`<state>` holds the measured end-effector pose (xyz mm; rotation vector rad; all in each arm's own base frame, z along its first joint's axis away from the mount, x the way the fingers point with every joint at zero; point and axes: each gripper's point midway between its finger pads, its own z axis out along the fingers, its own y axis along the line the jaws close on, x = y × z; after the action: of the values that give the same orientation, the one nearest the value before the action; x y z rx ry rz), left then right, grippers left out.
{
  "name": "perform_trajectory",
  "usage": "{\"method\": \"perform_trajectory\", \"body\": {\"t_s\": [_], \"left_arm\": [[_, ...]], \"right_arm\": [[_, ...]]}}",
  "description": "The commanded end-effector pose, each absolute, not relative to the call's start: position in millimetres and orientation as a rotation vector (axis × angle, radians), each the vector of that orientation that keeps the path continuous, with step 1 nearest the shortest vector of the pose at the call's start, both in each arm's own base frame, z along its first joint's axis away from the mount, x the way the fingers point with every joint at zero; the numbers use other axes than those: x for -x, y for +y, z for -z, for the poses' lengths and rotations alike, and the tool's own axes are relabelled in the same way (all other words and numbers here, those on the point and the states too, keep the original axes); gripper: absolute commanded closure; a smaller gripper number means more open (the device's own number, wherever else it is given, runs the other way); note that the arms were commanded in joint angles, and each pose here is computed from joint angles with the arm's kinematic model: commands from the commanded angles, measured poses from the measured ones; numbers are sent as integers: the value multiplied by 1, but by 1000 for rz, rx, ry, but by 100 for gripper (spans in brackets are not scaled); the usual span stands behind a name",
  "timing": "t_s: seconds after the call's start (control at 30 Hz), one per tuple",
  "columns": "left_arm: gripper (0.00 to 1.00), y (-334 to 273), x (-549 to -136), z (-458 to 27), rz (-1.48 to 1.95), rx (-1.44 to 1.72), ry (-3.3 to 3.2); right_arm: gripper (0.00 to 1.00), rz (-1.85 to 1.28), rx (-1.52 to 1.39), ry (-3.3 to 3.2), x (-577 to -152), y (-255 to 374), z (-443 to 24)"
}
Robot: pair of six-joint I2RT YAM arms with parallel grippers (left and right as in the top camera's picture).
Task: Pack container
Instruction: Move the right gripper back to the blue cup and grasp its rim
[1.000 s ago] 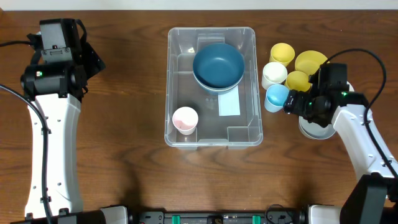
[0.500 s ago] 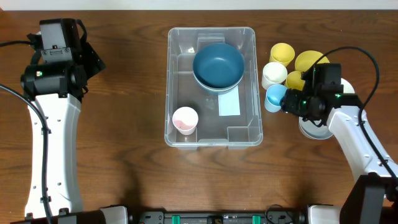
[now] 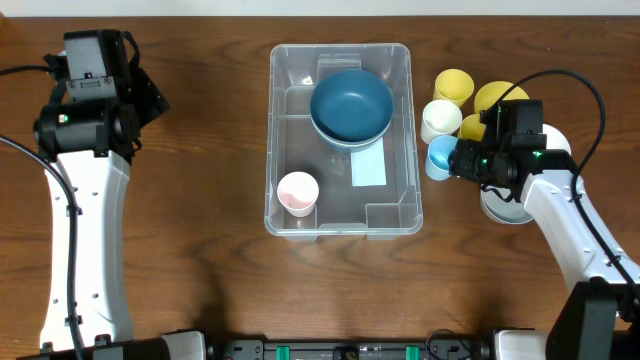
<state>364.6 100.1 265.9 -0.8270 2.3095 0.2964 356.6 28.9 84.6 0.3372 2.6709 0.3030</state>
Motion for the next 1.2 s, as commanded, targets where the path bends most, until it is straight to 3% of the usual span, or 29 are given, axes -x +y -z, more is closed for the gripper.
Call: {"method": "perform_trajectory", "body": {"t_s": [0.0, 0.4, 0.63, 0.83, 1.17], "left_arm": [[2, 105, -364, -273, -315, 843, 2282], [2, 105, -364, -273, -315, 843, 2282], [2, 105, -364, -273, -315, 843, 2282], [2, 105, -364, -273, -315, 843, 2282], [2, 105, -364, -273, -315, 843, 2282]], "right_arm": [[47, -294, -351, 2686, -356, 30, -77], [48, -292, -357, 2727, -360, 32, -54], [58, -292, -355, 2726, -361, 33, -53], [80, -292, -356, 2729, -361, 33, -53], [85, -292, -356, 2730, -360, 33, -53]]}}
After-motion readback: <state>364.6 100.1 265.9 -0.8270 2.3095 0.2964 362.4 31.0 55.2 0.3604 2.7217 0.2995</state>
